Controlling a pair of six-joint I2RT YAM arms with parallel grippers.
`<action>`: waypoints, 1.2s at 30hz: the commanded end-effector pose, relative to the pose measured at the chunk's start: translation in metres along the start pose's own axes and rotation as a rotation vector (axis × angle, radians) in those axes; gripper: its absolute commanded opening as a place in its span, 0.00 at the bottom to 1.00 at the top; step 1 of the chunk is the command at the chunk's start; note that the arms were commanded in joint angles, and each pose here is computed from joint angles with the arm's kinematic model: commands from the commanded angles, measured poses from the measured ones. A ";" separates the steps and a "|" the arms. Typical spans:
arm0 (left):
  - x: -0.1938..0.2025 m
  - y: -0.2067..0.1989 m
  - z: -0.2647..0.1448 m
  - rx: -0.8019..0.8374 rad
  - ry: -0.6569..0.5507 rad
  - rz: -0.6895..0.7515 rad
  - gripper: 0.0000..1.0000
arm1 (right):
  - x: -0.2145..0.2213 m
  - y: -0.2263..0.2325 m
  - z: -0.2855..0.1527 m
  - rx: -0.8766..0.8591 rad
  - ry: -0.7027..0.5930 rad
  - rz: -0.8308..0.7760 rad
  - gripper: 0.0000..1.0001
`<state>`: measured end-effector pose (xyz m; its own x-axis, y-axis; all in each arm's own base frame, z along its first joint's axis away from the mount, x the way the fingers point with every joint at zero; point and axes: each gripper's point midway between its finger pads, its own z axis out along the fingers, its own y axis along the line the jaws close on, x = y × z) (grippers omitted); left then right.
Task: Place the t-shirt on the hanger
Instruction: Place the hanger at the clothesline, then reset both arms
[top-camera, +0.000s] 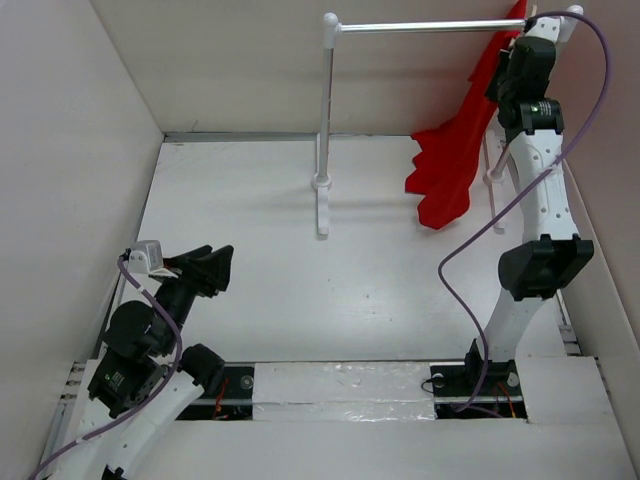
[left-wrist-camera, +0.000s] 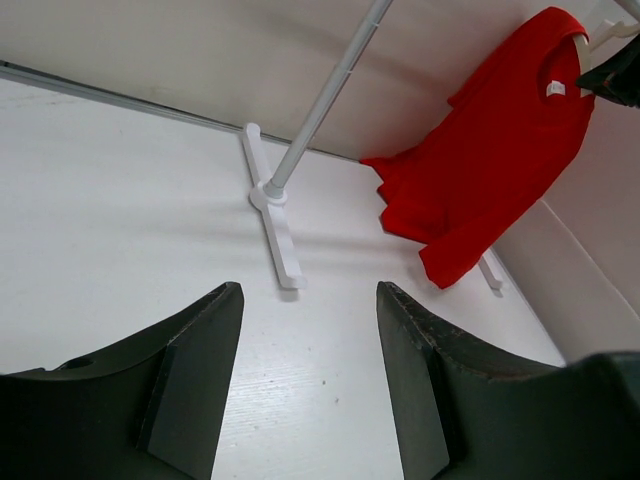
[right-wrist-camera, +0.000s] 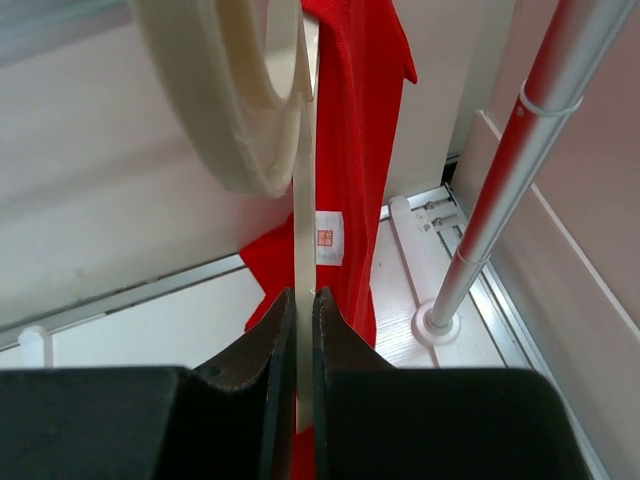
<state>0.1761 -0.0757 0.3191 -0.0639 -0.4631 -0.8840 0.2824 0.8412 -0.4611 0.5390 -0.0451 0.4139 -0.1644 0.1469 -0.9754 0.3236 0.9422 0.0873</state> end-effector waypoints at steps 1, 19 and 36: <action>-0.005 -0.004 0.008 0.003 -0.018 0.006 0.52 | -0.030 0.008 -0.003 -0.052 -0.128 0.044 0.00; -0.001 -0.002 0.009 -0.002 -0.005 0.016 0.52 | -0.006 -0.002 -0.016 -0.071 -0.096 0.093 0.15; 0.003 -0.004 0.014 -0.008 0.032 0.026 0.56 | -0.098 0.006 -0.192 -0.295 -0.400 0.340 1.00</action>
<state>0.1841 -0.0810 0.3113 -0.0960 -0.4360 -0.8948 0.2661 0.8550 -0.4451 0.4156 -0.0115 0.5032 0.1497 0.3254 -0.9337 0.1238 0.9307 0.3442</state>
